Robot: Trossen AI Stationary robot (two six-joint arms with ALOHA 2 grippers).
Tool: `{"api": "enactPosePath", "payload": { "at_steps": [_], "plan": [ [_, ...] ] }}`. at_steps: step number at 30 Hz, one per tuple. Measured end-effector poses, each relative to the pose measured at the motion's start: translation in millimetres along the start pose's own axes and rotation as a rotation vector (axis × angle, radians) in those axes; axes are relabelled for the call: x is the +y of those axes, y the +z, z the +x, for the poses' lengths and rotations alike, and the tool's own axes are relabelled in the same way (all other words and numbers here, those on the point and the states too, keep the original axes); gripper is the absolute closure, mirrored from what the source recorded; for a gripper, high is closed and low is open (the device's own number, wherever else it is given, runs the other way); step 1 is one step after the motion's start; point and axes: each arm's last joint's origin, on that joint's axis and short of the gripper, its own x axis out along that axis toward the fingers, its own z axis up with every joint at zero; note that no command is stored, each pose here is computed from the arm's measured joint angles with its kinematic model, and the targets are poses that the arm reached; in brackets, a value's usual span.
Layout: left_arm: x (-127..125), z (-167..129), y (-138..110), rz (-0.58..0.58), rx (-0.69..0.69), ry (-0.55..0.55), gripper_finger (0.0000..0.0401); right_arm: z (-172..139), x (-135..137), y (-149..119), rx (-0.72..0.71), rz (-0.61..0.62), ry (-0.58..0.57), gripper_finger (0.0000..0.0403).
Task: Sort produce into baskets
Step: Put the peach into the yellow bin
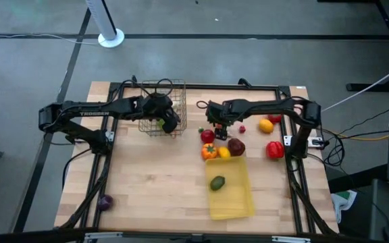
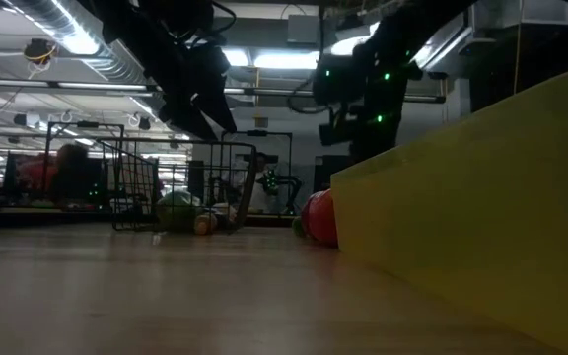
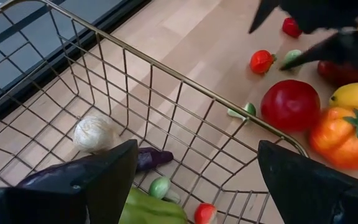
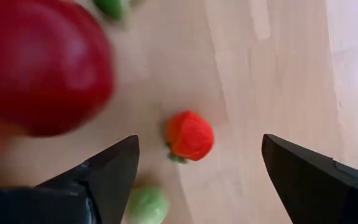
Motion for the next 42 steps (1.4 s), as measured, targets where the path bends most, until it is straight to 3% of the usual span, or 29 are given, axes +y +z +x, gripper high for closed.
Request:
{"api": "enactPosePath", "payload": {
  "at_steps": [13,30,35,42],
  "plan": [
    [-0.3,-0.1,-0.3,0.001,0.002,0.000,0.0073,23.9,-15.9,-0.7,0.038,0.017,0.068,0.0075],
    [-0.1,-0.1,-0.4,0.001,0.004,0.001,0.0073,23.8,-15.4,-1.0,0.041,-0.003,0.070,0.0247],
    [0.0,0.0,-0.7,0.001,0.007,0.001,0.0073,23.3,-15.1,-1.1,0.041,-0.001,0.070,0.0273],
    [0.0,-0.1,-0.7,0.002,0.007,0.001,0.0073,15.1,-7.4,0.6,0.079,-0.027,0.079,0.0277]
  ]
}}
